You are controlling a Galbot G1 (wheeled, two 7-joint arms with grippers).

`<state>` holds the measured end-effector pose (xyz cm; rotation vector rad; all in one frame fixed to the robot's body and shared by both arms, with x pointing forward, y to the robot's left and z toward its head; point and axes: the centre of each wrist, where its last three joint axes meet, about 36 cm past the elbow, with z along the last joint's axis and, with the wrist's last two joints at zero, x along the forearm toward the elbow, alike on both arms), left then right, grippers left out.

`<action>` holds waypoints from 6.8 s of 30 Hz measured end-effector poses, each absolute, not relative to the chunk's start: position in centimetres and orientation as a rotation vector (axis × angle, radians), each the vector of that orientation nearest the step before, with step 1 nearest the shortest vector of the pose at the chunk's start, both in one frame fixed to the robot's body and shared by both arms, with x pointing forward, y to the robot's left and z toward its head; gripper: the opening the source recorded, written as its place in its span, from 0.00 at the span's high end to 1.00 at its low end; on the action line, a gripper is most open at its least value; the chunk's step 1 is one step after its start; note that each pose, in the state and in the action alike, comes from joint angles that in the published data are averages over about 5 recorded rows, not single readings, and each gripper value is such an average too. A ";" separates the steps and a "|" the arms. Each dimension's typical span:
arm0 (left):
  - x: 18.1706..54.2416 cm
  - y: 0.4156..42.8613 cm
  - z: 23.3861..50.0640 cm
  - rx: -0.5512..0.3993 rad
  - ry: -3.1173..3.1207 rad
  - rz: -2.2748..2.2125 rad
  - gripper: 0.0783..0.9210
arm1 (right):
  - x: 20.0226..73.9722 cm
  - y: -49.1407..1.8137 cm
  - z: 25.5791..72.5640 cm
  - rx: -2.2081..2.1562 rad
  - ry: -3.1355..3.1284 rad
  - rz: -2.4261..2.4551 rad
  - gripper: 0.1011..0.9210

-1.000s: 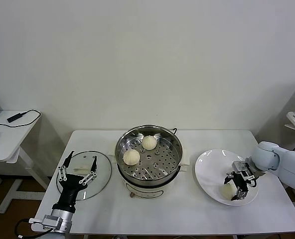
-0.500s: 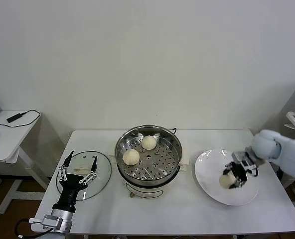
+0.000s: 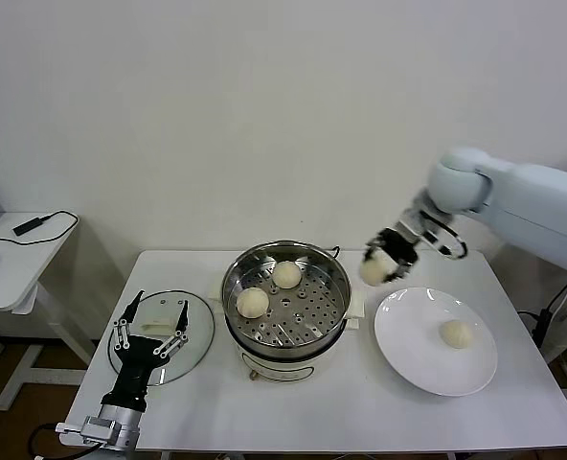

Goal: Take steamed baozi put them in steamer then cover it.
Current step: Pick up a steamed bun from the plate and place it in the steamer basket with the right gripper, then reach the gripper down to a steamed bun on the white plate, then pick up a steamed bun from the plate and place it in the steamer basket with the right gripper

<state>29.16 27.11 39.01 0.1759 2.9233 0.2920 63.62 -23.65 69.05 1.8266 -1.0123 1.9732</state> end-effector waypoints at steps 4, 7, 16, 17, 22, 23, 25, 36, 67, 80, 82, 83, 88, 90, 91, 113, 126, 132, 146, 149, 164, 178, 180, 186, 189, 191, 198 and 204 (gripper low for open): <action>29.1 27.3 39.0 0.173 2.920 0.297 0.12 | 63.0 -18.5 70.2 1.946 -0.856 2.122 0.38; 29.2 27.4 39.0 0.171 2.919 0.298 0.12 | 62.2 -15.2 70.2 2.028 -0.725 2.218 0.38; 29.2 27.7 38.9 0.164 2.916 0.293 0.12 | 59.8 -8.7 67.6 2.200 -0.336 2.411 0.38; 29.2 27.7 38.8 0.163 2.916 0.294 0.12 | 59.7 -8.3 67.2 2.211 -0.301 2.424 0.38; 29.1 27.9 38.7 0.160 2.918 0.296 0.12 | 59.1 -6.7 65.2 2.259 -0.146 2.469 0.38; 29.1 27.9 38.7 0.160 2.918 0.296 0.12 | 59.0 -6.4 64.7 2.269 -0.120 2.473 0.37; 29.1 27.9 38.7 0.158 2.918 0.297 0.12 | 58.8 -6.0 63.9 2.289 -0.076 2.476 0.37; 29.2 28.0 38.6 0.156 2.919 0.297 0.12 | 58.1 -4.6 61.4 2.337 0.091 2.466 0.35; 29.4 27.9 38.4 0.166 2.922 0.293 0.12 | 60.4 -9.1 66.6 2.180 -0.230 2.423 0.12; 30.0 27.5 38.7 0.190 2.908 0.293 0.12 | 66.6 -30.9 68.4 1.712 -1.130 1.787 0.12; 30.1 27.5 38.8 0.189 2.906 0.291 0.12 | 66.7 -34.5 67.6 1.644 -1.204 1.701 0.12; 30.1 27.4 38.8 0.188 2.906 0.289 0.12 | 66.7 -36.2 67.1 1.611 -1.237 1.660 0.12; 30.2 27.3 38.7 0.186 2.911 0.285 0.12 | 66.0 -43.2 64.1 1.481 -1.350 1.502 0.12; 30.2 27.4 38.7 0.184 2.911 0.287 0.12 | 65.6 -45.1 62.6 1.443 -1.372 1.457 0.12; 30.2 27.4 38.7 0.182 2.911 0.289 0.12 | 65.4 -45.9 61.8 1.426 -1.379 1.437 0.12; 30.0 28.0 38.6 0.147 2.919 0.302 0.12 | 62.7 -50.6 49.4 1.276 -1.359 1.268 0.12; 30.0 28.2 38.5 0.139 2.921 0.306 0.12 | 62.8 -49.8 46.6 1.266 -1.358 1.254 0.15; 30.0 28.3 38.4 0.137 2.923 0.307 0.12 | 62.9 -49.6 46.4 1.262 -1.354 1.253 0.27; 30.3 28.3 38.5 0.147 2.915 0.311 0.12 | 64.9 -47.4 52.6 1.295 -1.338 1.302 0.35; 30.3 28.2 38.5 0.155 2.914 0.313 0.12 | 66.2 -45.3 56.1 1.321 -1.331 1.334 0.36; 30.1 27.7 38.7 0.183 2.907 0.313 0.12 | 69.0 -25.1 71.2 1.512 -1.350 1.483 0.38; 30.1 27.7 38.9 0.172 2.900 0.306 0.12 | 67.2 -12.6 69.0 1.597 -1.187 1.516 0.39; 30.1 27.7 38.9 0.171 2.901 0.306 0.12 | 67.1 -11.6 68.2 1.601 -1.165 1.518 0.39; 30.1 27.7 39.1 0.170 2.903 0.309 0.12 | 66.9 -9.6 65.9 1.601 -1.110 1.525 0.40; 30.1 27.7 39.2 0.168 2.902 0.309 0.12 | 66.9 -9.3 65.1 1.593 -1.093 1.528 0.40; 30.1 27.8 39.2 0.166 2.902 0.310 0.12 | 67.0 -9.4 64.6 1.587 -1.085 1.529 0.40; 30.0 27.9 39.2 0.159 2.902 0.312 0.12 | 66.9 -9.7 63.1 1.573 -1.064 1.530 0.40; 30.0 27.9 39.2 0.154 2.901 0.313 0.12 | 67.1 -10.1 62.3 1.554 -1.057 1.540 0.37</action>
